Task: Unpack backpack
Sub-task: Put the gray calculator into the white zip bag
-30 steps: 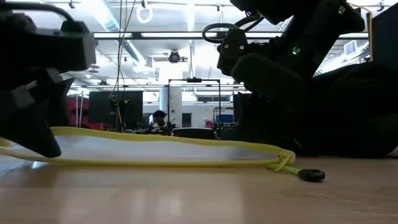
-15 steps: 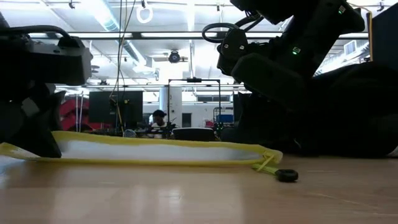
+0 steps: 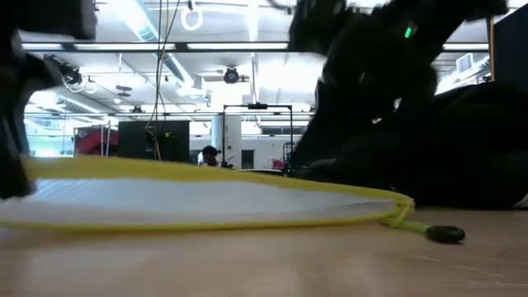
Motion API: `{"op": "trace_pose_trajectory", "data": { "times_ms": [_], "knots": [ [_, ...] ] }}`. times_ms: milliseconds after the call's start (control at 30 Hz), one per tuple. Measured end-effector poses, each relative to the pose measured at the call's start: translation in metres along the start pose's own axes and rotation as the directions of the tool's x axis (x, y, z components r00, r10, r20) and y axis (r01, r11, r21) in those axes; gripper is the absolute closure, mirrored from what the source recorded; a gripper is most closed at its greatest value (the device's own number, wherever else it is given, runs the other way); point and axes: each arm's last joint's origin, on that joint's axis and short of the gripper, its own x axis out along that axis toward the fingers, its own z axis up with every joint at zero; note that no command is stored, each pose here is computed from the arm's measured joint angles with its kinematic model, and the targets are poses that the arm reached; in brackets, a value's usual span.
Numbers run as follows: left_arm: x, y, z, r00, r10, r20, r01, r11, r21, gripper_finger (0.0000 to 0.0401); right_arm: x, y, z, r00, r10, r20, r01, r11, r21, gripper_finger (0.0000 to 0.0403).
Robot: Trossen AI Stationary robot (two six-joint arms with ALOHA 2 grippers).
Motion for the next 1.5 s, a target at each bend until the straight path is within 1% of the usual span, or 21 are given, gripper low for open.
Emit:
{"op": "trace_pose_trajectory", "data": {
  "times_ms": [167, 233, 333, 400, 467, 567, 700, 833, 867, 967, 1033, 1167, 1300, 1367, 1500],
  "knots": [
    [-0.014, -0.009, 0.005, 0.991, -0.007, 0.132, 0.011, 0.999, -0.03, 0.0401, -0.026, 0.007, 0.01, 0.995, -0.041, 0.094, 0.045, 0.998, -0.039, 0.0396],
    [-0.017, -0.01, 0.008, 0.986, -0.002, 0.168, 0.008, 0.999, -0.037, 0.0401, -0.038, 0.013, 0.012, 0.989, -0.046, 0.139, 0.054, 0.997, -0.054, 0.0396],
    [-0.018, -0.009, 0.01, 0.976, 0.019, 0.218, -0.007, 0.999, -0.054, 0.0401, -0.054, 0.026, 0.017, 0.97, -0.038, 0.239, 0.063, 0.993, -0.1, 0.04],
    [-0.018, -0.009, 0.012, 0.962, 0.041, 0.269, -0.024, 0.998, -0.066, 0.0401, -0.063, 0.038, 0.021, 0.949, 0.001, 0.316, 0.048, 0.988, -0.145, 0.0402],
    [-0.019, -0.008, 0.013, 0.941, 0.069, 0.332, -0.043, 0.996, -0.083, 0.0401, -0.071, 0.049, 0.024, 0.921, 0.062, 0.384, 0.015, 0.981, -0.195, 0.0402],
    [-0.02, -0.006, 0.016, 0.904, 0.107, 0.414, -0.071, 0.992, -0.102, 0.0401, -0.081, 0.061, 0.026, 0.888, 0.162, 0.43, -0.054, 0.966, -0.253, 0.0399],
    [-0.018, -0.003, 0.022, 0.873, 0.143, 0.466, -0.097, 0.988, -0.123, 0.0401, -0.08, 0.063, 0.025, 0.884, 0.224, 0.411, -0.112, 0.953, -0.281, 0.0399],
    [-0.017, -0.001, 0.027, 0.851, 0.17, 0.498, -0.114, 0.983, -0.141, 0.0401, -0.066, 0.066, 0.017, 0.899, 0.248, 0.361, -0.139, 0.943, -0.301, 0.0402],
    [-0.016, -0.001, 0.028, 0.846, 0.175, 0.504, -0.116, 0.982, -0.146, 0.0401, -0.061, 0.068, 0.016, 0.896, 0.265, 0.356, -0.156, 0.939, -0.306, 0.0402],
    [-0.016, 0.001, 0.031, 0.824, 0.194, 0.532, -0.128, 0.979, -0.159, 0.0401, -0.048, 0.07, 0.01, 0.903, 0.268, 0.335, -0.16, 0.935, -0.317, 0.0402],
    [-0.015, 0.002, 0.033, 0.808, 0.21, 0.551, -0.139, 0.976, -0.169, 0.0401, -0.039, 0.067, 0.007, 0.92, 0.231, 0.315, -0.136, 0.945, -0.297, 0.0402],
    [-0.015, 0.006, 0.036, 0.78, 0.243, 0.577, -0.173, 0.969, -0.175, 0.0401, -0.028, 0.053, 0.008, 0.951, 0.12, 0.287, -0.057, 0.975, -0.216, 0.0402],
    [-0.023, 0.015, 0.038, 0.77, 0.297, 0.564, -0.226, 0.955, -0.194, 0.0401, -0.022, 0.043, 0.004, 0.97, 0.024, 0.242, 0.017, 0.986, -0.164, 0.0402],
    [-0.031, 0.021, 0.037, 0.763, 0.328, 0.557, -0.251, 0.944, -0.214, 0.0401, -0.02, 0.04, 0.002, 0.976, -0.003, 0.219, 0.037, 0.988, -0.152, 0.0402],
    [-0.043, 0.03, 0.028, 0.745, 0.366, 0.558, -0.275, 0.93, -0.243, 0.0401, -0.018, 0.036, 0.001, 0.979, -0.018, 0.201, 0.047, 0.989, -0.137, 0.0401]
  ]
}}
